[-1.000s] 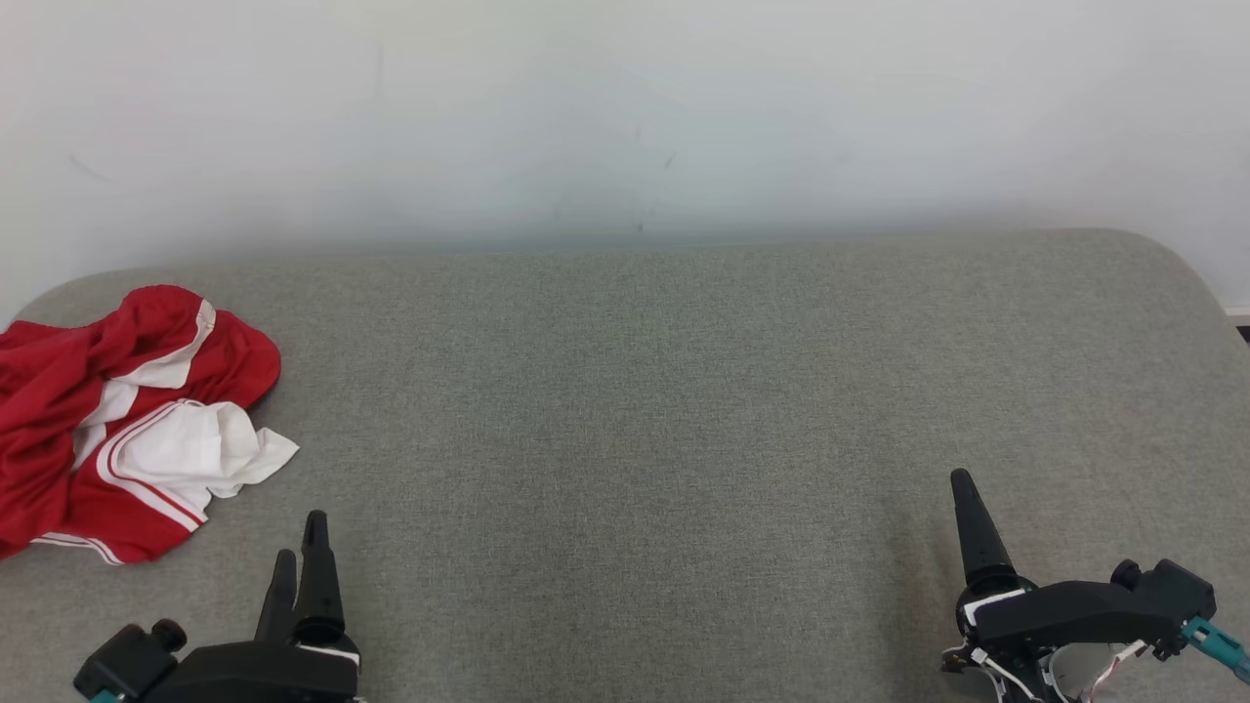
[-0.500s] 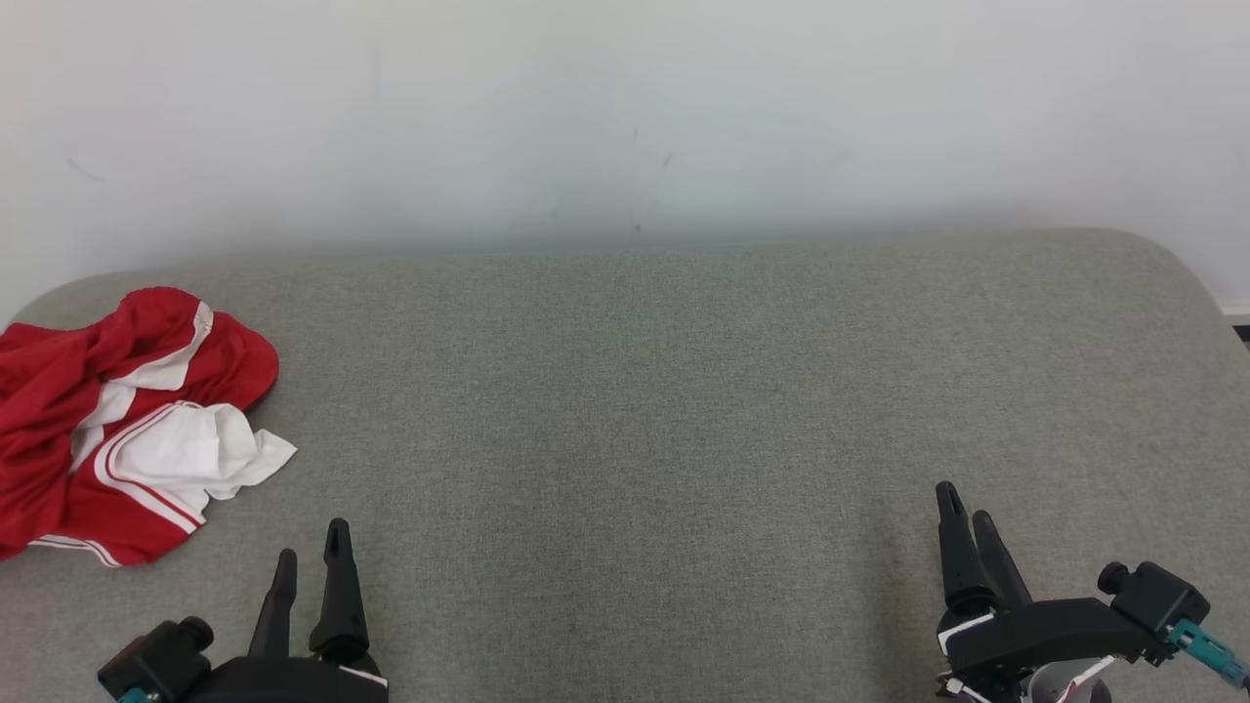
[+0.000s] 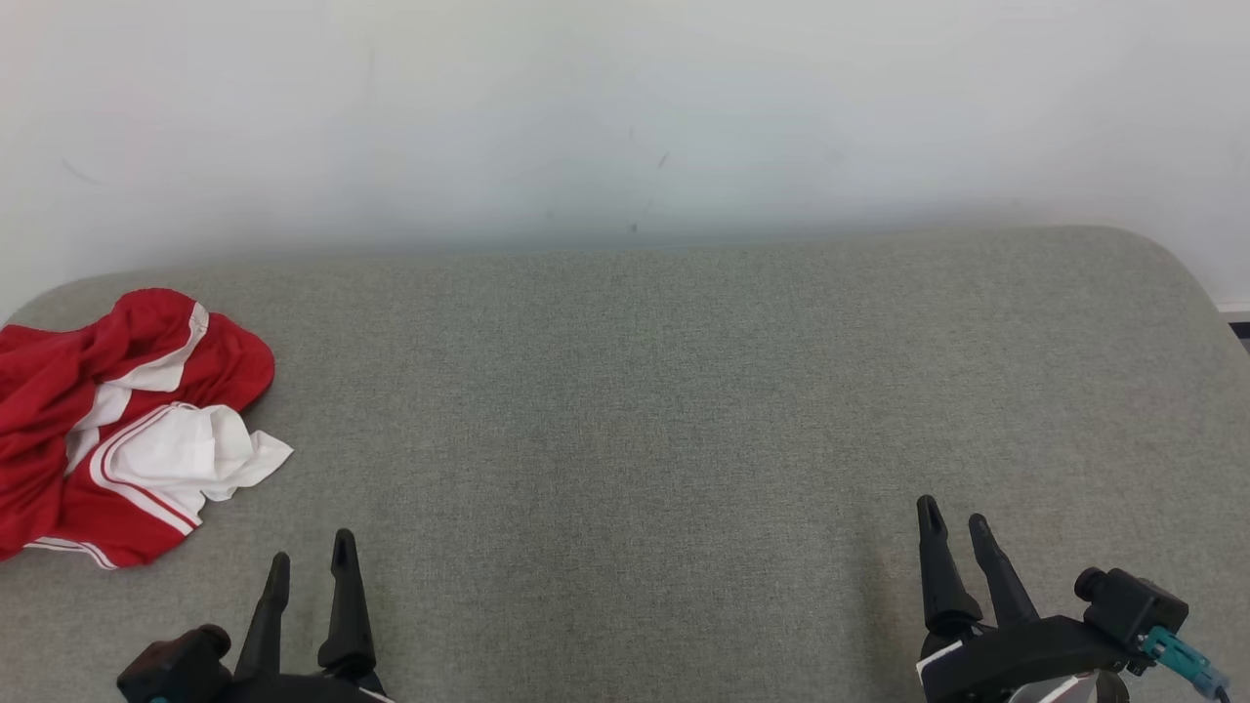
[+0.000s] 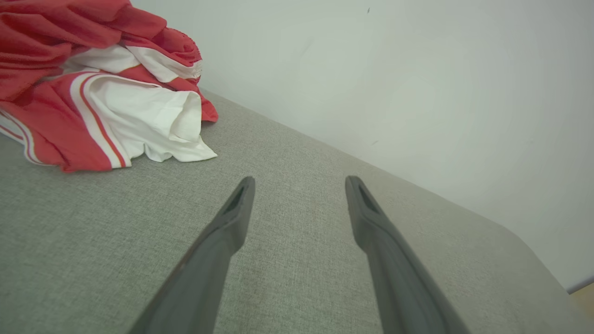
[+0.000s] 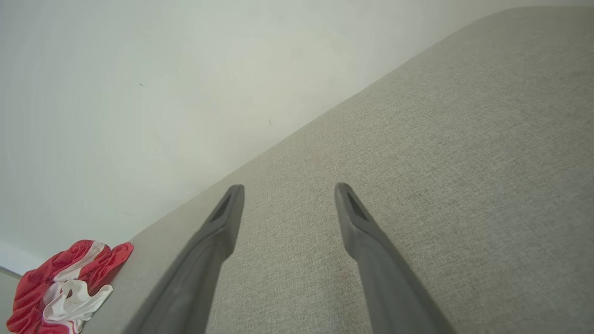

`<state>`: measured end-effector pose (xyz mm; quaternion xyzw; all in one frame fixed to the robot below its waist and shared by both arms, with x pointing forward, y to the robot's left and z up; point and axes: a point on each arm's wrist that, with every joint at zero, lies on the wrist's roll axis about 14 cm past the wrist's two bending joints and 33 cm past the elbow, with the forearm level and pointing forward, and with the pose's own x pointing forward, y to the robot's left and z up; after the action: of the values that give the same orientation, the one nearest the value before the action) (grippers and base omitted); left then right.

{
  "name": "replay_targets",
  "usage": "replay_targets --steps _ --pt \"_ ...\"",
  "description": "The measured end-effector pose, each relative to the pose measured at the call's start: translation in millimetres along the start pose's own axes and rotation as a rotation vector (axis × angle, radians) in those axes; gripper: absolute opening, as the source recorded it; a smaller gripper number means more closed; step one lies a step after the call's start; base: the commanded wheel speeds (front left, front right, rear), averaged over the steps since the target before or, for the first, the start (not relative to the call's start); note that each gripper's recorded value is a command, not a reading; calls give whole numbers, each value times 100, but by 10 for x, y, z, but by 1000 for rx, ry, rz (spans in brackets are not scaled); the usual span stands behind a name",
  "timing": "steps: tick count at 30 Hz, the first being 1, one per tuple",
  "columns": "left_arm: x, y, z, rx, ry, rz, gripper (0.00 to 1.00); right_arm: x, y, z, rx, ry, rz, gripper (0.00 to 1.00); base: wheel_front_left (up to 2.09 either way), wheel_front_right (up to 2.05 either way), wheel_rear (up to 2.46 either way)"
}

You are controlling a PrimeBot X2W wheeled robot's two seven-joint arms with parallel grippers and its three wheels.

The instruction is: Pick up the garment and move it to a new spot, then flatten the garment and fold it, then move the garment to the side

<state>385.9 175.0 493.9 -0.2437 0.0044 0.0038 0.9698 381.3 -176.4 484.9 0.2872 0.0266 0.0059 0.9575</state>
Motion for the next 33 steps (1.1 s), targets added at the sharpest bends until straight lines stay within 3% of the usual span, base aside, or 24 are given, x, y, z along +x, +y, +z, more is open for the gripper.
replay_targets --steps 33 --pt "-120 -27 -22 306 -23 -38 100 -136 119 -108 -276 -11 69 100 0 0 0"
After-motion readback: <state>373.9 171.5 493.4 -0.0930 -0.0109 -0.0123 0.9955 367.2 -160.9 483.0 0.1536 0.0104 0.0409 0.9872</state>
